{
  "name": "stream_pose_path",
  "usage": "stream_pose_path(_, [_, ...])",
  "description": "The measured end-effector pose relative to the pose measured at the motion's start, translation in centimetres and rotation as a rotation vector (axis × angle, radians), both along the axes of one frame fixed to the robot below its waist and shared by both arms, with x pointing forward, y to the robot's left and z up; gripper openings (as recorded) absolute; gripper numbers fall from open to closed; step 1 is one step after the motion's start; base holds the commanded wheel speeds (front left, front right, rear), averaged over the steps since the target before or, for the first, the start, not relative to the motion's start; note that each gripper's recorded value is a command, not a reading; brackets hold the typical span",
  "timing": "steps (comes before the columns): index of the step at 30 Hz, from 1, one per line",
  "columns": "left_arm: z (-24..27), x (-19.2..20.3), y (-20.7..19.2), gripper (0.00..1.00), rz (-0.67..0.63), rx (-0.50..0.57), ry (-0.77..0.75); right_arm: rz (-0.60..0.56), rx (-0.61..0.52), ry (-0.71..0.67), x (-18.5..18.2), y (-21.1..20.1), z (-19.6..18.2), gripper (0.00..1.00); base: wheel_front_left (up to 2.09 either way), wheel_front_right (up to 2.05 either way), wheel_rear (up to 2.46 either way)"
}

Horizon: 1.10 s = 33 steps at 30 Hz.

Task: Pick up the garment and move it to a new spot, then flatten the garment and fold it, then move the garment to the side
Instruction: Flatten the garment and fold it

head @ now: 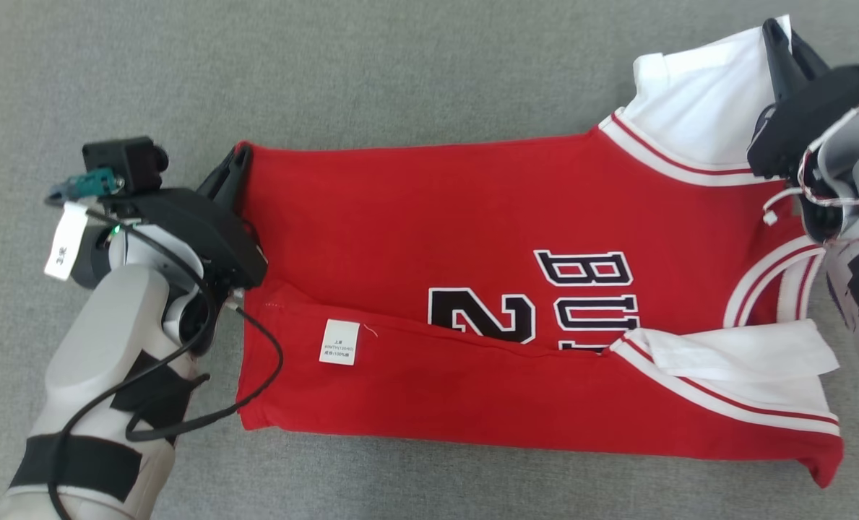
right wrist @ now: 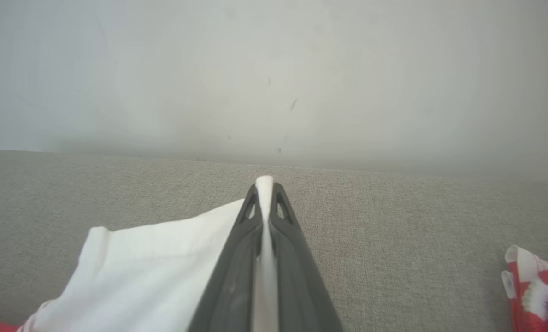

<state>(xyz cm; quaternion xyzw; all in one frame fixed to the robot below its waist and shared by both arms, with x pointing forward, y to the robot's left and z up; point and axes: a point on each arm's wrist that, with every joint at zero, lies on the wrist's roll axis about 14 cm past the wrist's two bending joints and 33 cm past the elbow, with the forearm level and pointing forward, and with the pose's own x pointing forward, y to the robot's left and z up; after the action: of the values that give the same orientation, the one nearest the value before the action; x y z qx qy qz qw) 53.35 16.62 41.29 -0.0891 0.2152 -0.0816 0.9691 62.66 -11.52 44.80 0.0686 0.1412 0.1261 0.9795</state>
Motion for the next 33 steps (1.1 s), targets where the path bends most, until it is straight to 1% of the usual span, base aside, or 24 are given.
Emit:
stream_pose_path(2, [0.2,-0.5,-0.1,0.0,-0.003,-0.004,-0.004,-0.021,0.032,-0.037,-0.6,-0.7,0.8,0.0,0.0,0.0,0.0])
stream_pose_path(6, [0.5,-1.3,-0.4,0.0,-0.011,-0.012,-0.01,-0.036,0.058,-0.083,-2.0,-1.2,1.7,0.0,0.0,0.0,0.0])
stream_pose_path(9, [0.8,-2.1,-0.7,0.0,-0.017,-0.029,-0.014,-0.014,0.107,-0.124,-3.3,-0.6,2.9,0.0,0.0,0.0,0.0])
stream_pose_path(12, [1.0,-3.0,-1.1,0.0,-0.03,-0.034,-0.02,0.017,0.133,-0.133,-5.3,-0.1,3.2,0.0,0.0,0.0,0.0])
stream_pose_path(18, [1.0,-5.2,-0.8,0.0,-0.032,-0.05,-0.016,0.039,0.147,-0.121,-9.0,-1.6,3.2,0.0,0.0,0.0,0.0])
stream_pose_path(24, [1.2,-7.1,-2.1,0.0,-0.071,-0.067,-0.023,0.028,0.18,-0.1,-12.4,-3.8,3.2,0.0,0.0,0.0,0.0])
stream_pose_path(26, [1.5,-7.5,-2.5,0.0,-0.079,-0.077,-0.029,0.041,0.203,-0.087,-13.7,-3.7,3.1,0.0,0.0,0.0,0.0])
stream_pose_path(28, [1.5,-8.1,-2.8,0.0,-0.08,-0.099,-0.027,0.068,0.248,-0.061,-14.9,-2.8,3.0,0.0,0.0,0.0,0.0])
stream_pose_path(30, [1.2,-8.6,-3.1,0.0,-0.085,-0.11,-0.019,0.104,0.251,-0.021,-16.1,-2.1,2.4,0.0,0.0,0.0,0.0])
stream_pose_path(33, [1.1,-8.9,-3.2,0.0,-0.095,-0.104,-0.016,0.119,0.253,0.034,-17.3,-2.5,1.6,0.0,0.0,0.0,0.0])
